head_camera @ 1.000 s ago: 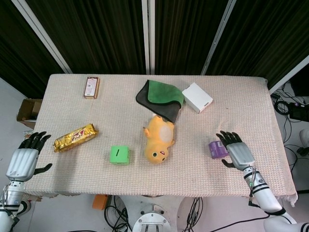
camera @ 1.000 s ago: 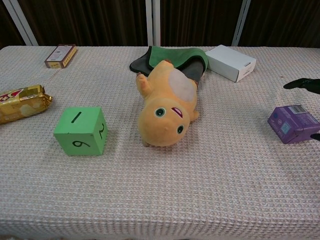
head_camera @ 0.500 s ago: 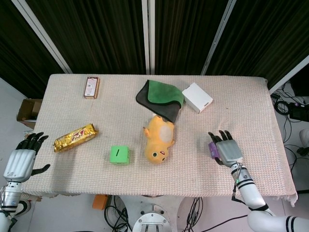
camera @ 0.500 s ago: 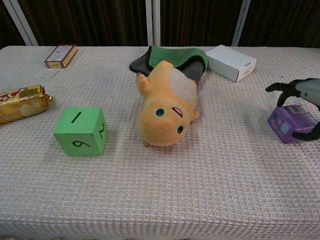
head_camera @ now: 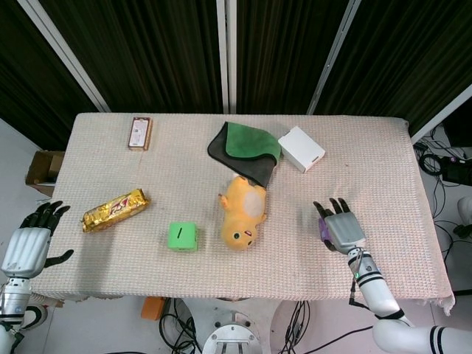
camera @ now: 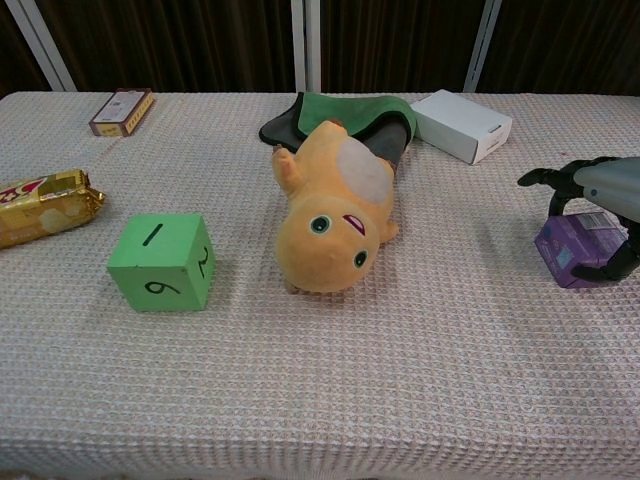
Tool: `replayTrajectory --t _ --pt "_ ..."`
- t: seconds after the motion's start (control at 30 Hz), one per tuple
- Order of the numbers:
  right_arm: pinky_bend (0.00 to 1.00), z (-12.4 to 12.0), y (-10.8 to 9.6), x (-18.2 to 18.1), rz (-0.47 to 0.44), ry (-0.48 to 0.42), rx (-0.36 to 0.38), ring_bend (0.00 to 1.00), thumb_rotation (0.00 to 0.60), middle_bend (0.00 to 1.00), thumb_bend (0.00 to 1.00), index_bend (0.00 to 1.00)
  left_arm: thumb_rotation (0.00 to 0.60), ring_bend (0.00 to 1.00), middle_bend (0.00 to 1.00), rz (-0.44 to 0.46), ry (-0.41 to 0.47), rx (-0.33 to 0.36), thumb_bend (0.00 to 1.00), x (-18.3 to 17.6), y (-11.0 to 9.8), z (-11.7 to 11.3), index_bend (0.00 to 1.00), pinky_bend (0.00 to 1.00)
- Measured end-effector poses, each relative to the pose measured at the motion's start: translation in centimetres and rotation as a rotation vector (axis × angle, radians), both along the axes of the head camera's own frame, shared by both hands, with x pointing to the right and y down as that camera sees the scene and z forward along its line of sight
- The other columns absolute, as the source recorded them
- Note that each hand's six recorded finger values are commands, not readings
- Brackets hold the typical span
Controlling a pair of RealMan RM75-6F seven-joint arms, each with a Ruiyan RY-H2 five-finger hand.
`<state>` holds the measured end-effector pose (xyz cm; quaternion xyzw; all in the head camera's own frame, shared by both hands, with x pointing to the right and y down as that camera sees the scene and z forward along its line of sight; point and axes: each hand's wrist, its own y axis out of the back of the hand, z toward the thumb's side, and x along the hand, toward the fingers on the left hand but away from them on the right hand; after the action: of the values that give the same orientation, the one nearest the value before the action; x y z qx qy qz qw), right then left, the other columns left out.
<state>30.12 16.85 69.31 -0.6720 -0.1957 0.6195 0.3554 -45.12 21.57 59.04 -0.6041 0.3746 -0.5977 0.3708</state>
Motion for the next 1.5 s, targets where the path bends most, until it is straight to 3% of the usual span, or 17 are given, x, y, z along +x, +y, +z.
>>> replayTrajectory --t 0.23,0.43,0.7,0.97,1.07,1.5 --pt "0.00 -0.2 -0.2 -0.2 0.018 -0.018 0.029 0.07 0.600 0.56 0.30 0.00 0.600 0.08 0.10 0.002 0.003 0.001 0.13 0.1 0.0 0.0 0.17 0.23" --pt "0.00 -1.2 -0.3 -1.1 0.041 -0.119 0.056 0.08 0.600 0.57 0.33 0.00 0.600 0.08 0.10 0.003 0.005 0.007 0.13 0.1 0.0 -0.1 0.17 0.23" --pt "0.00 -1.6 -0.2 -2.0 0.131 -0.365 0.061 0.08 0.600 0.59 0.32 0.00 0.600 0.08 0.10 0.012 0.009 0.013 0.13 0.3 -0.1 -0.3 0.17 0.23" --pt "0.00 -0.8 -0.1 -0.4 0.330 -0.673 0.027 0.08 0.600 0.59 0.33 0.00 0.600 0.08 0.10 0.017 0.014 0.015 0.13 0.6 -0.2 -0.2 0.17 0.23" --pt "0.00 -0.1 0.0 0.8 0.381 -0.741 0.006 0.08 0.600 0.59 0.33 0.00 0.600 0.08 0.10 0.021 0.012 0.012 0.13 0.7 -0.1 -0.1 0.17 0.23" --pt "0.00 1.2 1.0 3.9 0.380 -0.715 -0.032 0.08 0.600 0.59 0.33 0.00 0.600 0.08 0.10 0.028 0.008 -0.001 0.13 1.1 0.1 0.3 0.17 0.23"
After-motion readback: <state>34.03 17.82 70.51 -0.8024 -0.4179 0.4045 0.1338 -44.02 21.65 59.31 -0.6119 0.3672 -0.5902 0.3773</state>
